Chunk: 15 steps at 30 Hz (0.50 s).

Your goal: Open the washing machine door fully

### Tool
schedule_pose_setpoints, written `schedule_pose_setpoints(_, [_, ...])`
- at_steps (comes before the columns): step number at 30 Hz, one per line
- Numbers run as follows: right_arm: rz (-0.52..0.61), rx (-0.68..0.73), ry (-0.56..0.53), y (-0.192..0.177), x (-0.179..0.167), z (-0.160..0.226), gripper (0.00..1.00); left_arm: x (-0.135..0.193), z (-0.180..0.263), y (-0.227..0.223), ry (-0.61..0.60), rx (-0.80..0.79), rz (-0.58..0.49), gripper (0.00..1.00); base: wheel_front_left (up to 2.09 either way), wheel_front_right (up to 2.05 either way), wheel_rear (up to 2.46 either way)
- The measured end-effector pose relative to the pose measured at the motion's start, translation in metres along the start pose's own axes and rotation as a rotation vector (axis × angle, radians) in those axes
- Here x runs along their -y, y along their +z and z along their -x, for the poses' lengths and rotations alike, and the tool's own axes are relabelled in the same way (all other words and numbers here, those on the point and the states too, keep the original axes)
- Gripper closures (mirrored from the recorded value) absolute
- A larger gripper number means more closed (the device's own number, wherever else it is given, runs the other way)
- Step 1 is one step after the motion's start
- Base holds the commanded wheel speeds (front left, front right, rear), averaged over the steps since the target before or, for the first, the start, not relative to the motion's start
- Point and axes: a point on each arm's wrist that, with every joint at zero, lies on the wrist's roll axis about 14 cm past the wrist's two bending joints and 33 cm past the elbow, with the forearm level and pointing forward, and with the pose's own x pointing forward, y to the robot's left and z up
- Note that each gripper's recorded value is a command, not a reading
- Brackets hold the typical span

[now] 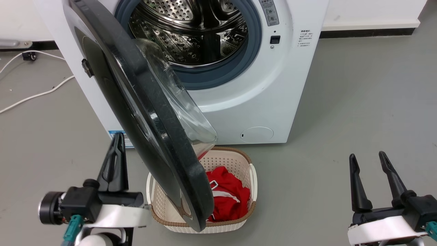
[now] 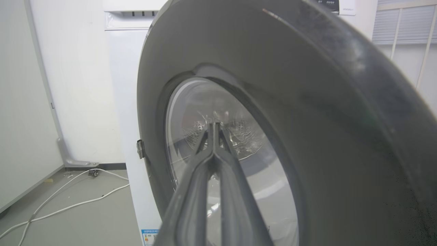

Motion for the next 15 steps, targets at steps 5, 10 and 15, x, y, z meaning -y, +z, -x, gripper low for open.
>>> schedule_pose_setpoints(5, [-0.009,-0.005,-0.001,-0.002,0.0,-0.001,0.0,0.0,-0.012,0.046,0.005,0.15,-0.008,1.0,0.0,0.0,0.0])
schedule_pose_setpoints(10, [-0.012,-0.009,0.001,-0.004,-0.001,-0.002,0.0,0.003,-0.017,0.114,0.007,0.368,-0.028,1.0,0.0,0.0,0.0])
schedule_pose_setpoints(15, [-0.022,-0.008,0.001,-0.004,-0.001,-0.003,0.0,0.015,-0.009,0.172,-0.022,0.562,-0.05,1.0,0.0,0.0,0.0])
